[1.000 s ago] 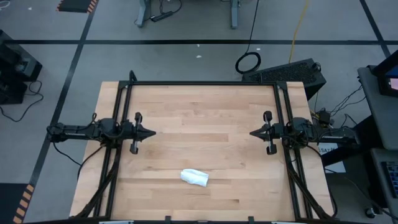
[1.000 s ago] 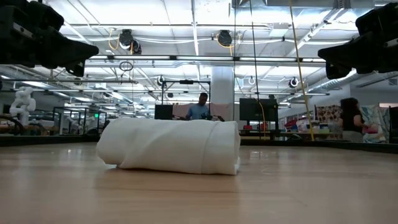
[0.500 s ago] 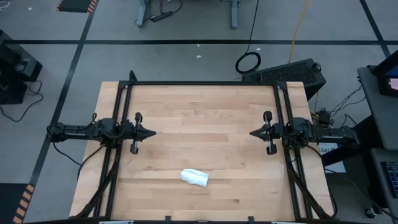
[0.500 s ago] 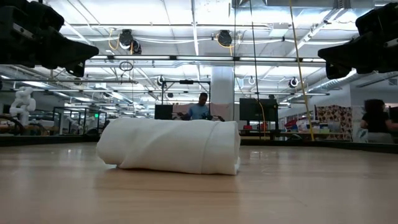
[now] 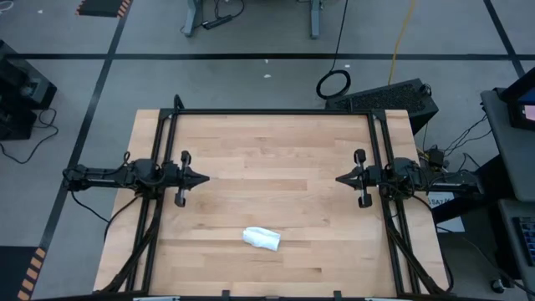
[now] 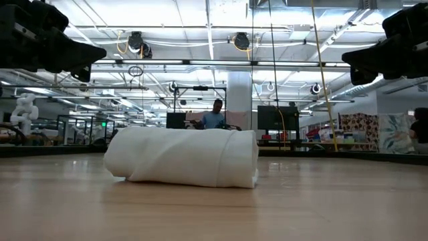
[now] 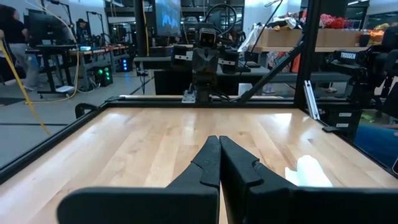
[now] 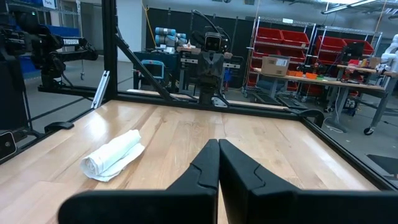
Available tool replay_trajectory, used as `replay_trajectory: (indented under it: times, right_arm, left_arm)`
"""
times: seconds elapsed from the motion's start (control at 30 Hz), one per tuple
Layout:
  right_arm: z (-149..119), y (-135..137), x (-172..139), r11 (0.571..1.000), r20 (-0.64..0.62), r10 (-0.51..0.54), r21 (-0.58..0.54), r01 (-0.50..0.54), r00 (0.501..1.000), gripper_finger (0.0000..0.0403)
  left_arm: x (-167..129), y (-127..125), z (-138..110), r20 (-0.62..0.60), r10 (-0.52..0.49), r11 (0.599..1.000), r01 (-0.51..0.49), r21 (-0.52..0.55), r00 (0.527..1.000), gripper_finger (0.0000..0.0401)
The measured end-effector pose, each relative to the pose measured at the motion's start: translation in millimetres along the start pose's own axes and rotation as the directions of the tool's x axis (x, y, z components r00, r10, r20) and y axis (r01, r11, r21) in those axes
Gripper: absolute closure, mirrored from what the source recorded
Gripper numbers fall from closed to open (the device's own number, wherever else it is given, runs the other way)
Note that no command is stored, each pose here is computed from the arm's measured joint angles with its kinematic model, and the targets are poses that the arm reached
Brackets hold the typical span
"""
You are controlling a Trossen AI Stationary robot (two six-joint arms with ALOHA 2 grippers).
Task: Roll napkin
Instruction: Return to Home Position
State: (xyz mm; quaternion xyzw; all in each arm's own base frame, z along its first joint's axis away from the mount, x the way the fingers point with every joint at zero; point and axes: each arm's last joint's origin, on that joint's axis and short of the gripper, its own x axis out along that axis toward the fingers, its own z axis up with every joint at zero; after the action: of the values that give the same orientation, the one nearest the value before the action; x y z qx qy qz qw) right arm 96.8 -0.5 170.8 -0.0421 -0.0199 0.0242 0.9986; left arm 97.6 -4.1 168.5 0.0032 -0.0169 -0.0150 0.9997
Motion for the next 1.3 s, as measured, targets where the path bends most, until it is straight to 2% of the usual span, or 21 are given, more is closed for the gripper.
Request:
replay_trajectory:
  times: [1.3]
  right_arm:
    - [-0.1,0.0,0.0,1.000,0.000,0.000,0.000,0.000,1.000,0.0403]
  left_arm:
    - [0.0,-0.2,1.0,0.009,-0.008,1.000,0.008,0.000,1.000,0.0399]
